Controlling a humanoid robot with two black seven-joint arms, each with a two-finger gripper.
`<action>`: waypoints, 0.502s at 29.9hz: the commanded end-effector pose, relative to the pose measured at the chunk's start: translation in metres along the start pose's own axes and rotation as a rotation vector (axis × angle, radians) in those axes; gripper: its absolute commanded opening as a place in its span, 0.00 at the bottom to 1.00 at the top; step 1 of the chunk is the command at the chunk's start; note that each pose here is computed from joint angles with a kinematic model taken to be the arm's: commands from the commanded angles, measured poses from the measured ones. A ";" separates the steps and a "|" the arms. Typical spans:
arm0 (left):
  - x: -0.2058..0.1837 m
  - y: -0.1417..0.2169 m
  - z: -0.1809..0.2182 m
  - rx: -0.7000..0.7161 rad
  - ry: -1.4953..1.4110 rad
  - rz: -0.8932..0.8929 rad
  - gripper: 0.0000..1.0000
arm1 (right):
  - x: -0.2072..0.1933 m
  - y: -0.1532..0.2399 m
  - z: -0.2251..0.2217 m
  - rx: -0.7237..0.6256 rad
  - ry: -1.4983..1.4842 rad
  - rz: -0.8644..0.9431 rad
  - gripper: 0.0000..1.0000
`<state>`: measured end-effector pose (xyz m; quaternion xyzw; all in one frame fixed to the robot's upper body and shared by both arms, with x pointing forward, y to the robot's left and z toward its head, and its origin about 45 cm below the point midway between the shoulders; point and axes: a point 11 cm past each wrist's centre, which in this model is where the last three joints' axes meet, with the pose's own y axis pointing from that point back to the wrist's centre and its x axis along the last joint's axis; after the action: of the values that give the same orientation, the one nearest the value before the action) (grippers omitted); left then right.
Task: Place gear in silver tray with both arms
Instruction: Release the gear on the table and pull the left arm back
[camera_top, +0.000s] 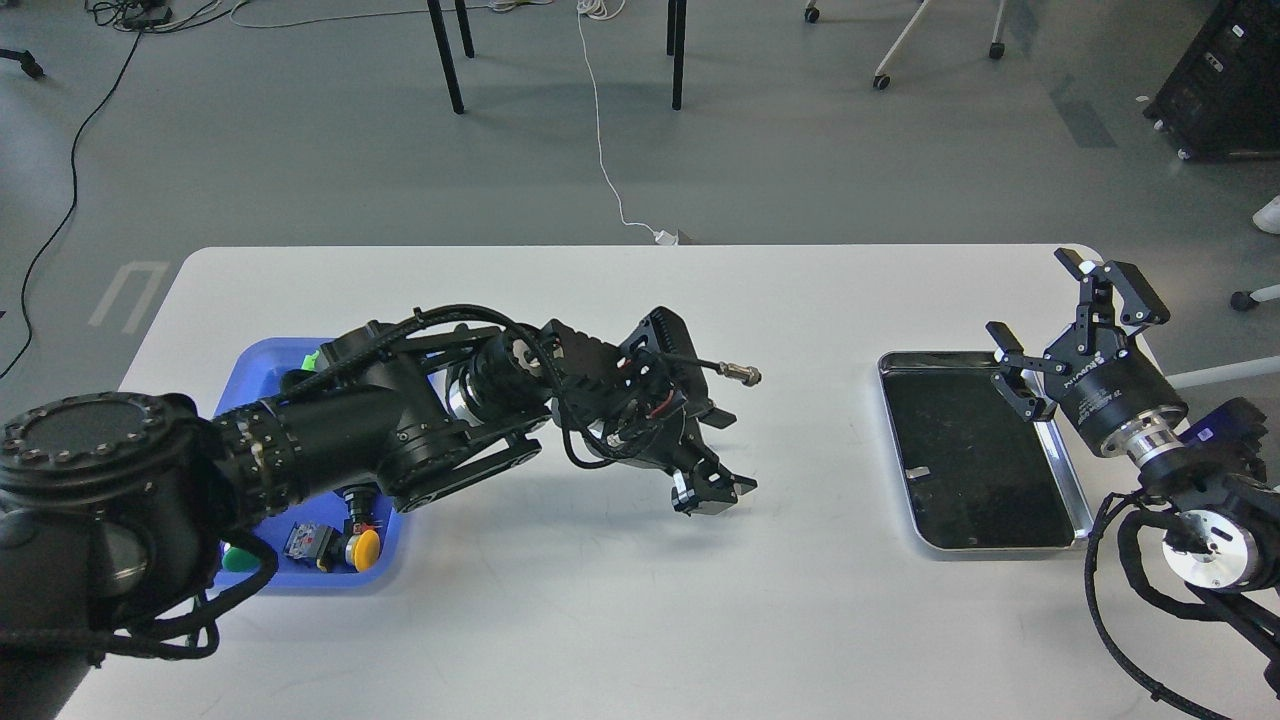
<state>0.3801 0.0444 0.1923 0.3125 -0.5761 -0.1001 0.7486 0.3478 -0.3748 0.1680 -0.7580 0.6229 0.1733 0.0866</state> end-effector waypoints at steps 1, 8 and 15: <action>0.015 0.040 -0.018 -0.026 0.287 0.215 0.97 | -0.001 0.000 0.001 -0.002 -0.002 -0.005 0.99; -0.038 0.110 -0.036 -0.152 1.119 0.732 0.98 | -0.005 0.000 0.003 -0.008 0.001 -0.021 0.99; -0.131 0.165 -0.054 -0.028 1.467 1.093 0.98 | -0.010 -0.002 0.003 -0.021 0.049 -0.054 0.99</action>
<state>0.3682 0.2242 0.1957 -0.0137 -0.0606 0.4256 0.9028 0.3467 -0.3668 0.1673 -0.7696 0.6099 0.1712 0.0797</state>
